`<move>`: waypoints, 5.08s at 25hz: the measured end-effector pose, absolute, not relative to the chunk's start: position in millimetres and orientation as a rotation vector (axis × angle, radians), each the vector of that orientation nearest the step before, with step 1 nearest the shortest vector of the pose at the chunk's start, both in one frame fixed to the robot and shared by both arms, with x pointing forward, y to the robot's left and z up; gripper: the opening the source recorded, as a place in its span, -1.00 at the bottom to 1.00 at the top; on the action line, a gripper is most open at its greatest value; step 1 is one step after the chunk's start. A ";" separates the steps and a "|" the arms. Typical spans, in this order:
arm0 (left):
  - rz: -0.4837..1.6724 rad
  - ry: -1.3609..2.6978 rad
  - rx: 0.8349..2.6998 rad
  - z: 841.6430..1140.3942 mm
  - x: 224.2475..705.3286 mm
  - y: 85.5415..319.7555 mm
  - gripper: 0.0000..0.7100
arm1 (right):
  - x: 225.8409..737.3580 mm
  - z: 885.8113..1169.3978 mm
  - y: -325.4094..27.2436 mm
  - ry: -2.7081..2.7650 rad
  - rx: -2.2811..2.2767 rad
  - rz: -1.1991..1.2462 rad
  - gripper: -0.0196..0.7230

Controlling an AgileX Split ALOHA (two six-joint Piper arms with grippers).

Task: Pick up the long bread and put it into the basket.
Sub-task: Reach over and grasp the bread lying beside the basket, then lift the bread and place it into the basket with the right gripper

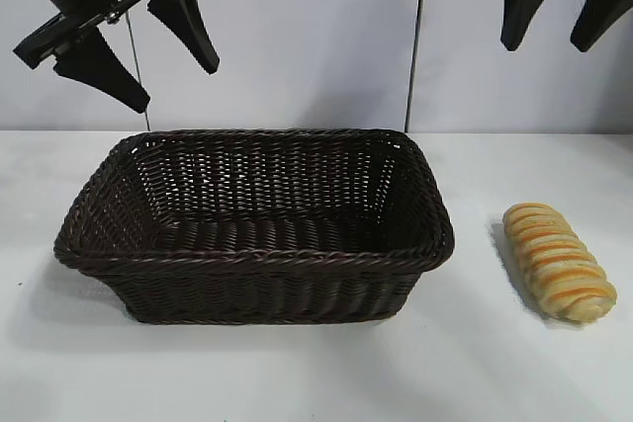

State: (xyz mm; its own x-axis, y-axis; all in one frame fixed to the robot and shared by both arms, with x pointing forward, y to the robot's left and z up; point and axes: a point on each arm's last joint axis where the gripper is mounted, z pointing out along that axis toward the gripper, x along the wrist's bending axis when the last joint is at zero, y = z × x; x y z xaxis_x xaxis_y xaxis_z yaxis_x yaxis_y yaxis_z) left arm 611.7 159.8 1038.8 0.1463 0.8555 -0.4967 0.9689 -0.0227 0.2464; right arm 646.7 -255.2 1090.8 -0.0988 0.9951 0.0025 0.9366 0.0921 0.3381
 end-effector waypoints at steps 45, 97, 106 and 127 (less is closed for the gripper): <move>-0.278 1.737 1.903 1038.9 612.1 159.8 0.50 | 612.5 901.8 -258.1 2.247 2.161 0.064 -0.33; -0.286 1.738 1.910 1038.7 611.4 159.9 0.50 | 600.7 1032.9 -71.7 2.649 1.461 0.479 -0.38; -0.289 1.739 1.912 1038.7 611.1 159.9 0.50 | 615.3 974.8 -57.0 2.704 1.461 0.393 -0.38; -0.288 1.739 1.913 1038.6 611.1 159.9 0.50 | 623.0 1002.2 -51.4 2.685 1.481 0.430 0.27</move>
